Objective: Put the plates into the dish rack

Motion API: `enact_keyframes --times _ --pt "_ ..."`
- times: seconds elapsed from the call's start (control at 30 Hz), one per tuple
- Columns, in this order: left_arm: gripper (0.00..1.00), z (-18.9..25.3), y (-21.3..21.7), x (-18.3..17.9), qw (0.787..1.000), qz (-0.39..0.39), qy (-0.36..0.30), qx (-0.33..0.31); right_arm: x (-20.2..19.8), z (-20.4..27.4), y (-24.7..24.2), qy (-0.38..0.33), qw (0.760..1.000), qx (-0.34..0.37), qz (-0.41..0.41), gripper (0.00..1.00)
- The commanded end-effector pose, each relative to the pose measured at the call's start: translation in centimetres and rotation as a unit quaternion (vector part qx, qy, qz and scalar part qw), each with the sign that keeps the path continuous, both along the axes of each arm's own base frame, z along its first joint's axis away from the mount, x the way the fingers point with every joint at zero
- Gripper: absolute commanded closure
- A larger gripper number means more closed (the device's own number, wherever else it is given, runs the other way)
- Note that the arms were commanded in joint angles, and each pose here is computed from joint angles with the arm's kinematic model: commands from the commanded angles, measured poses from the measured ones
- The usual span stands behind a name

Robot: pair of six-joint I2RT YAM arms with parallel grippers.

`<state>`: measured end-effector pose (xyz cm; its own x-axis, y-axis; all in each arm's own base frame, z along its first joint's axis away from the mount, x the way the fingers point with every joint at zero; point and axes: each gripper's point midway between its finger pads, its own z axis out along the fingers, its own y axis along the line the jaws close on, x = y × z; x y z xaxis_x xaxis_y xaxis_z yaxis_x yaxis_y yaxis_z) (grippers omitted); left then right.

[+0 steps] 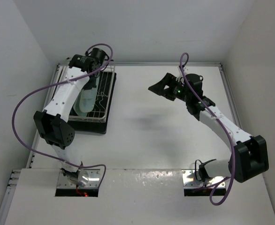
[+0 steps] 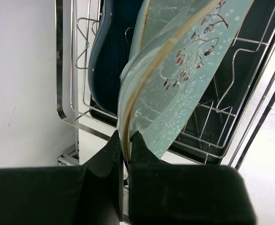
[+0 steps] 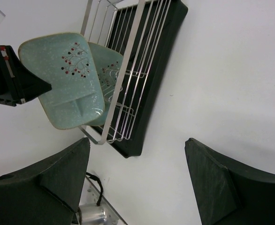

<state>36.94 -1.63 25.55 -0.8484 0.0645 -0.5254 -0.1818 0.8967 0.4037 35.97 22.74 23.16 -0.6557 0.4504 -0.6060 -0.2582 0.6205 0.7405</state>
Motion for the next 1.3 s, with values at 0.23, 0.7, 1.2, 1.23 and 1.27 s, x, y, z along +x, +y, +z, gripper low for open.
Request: enact_keyframes --times 0.23,0.7,1.2,1.23,1.27 --pt "1.00 1.9 2.3 0.9 0.991 0.089 -0.077 0.071 -0.5 2.2 -0.6 -0.042 0.999 -0.010 -0.009 0.18" --pt "1.00 -2.8 2.1 1.3 0.992 0.102 -0.018 0.070 -0.7 1.4 -0.9 -0.030 0.999 -0.014 -0.014 0.17" --pt "1.00 -0.6 1.3 1.4 0.990 0.118 -0.069 0.031 -1.4 0.8 -1.6 -0.029 0.999 -0.026 -0.024 0.17" --pt "1.00 -0.3 1.3 1.3 0.989 0.121 -0.076 0.027 -1.3 0.9 -1.7 -0.030 0.999 -0.026 -0.025 0.17" --pt "1.00 -0.2 1.0 1.3 0.989 0.118 -0.077 0.031 -1.3 0.9 -1.7 -0.030 0.999 -0.026 -0.024 0.17"
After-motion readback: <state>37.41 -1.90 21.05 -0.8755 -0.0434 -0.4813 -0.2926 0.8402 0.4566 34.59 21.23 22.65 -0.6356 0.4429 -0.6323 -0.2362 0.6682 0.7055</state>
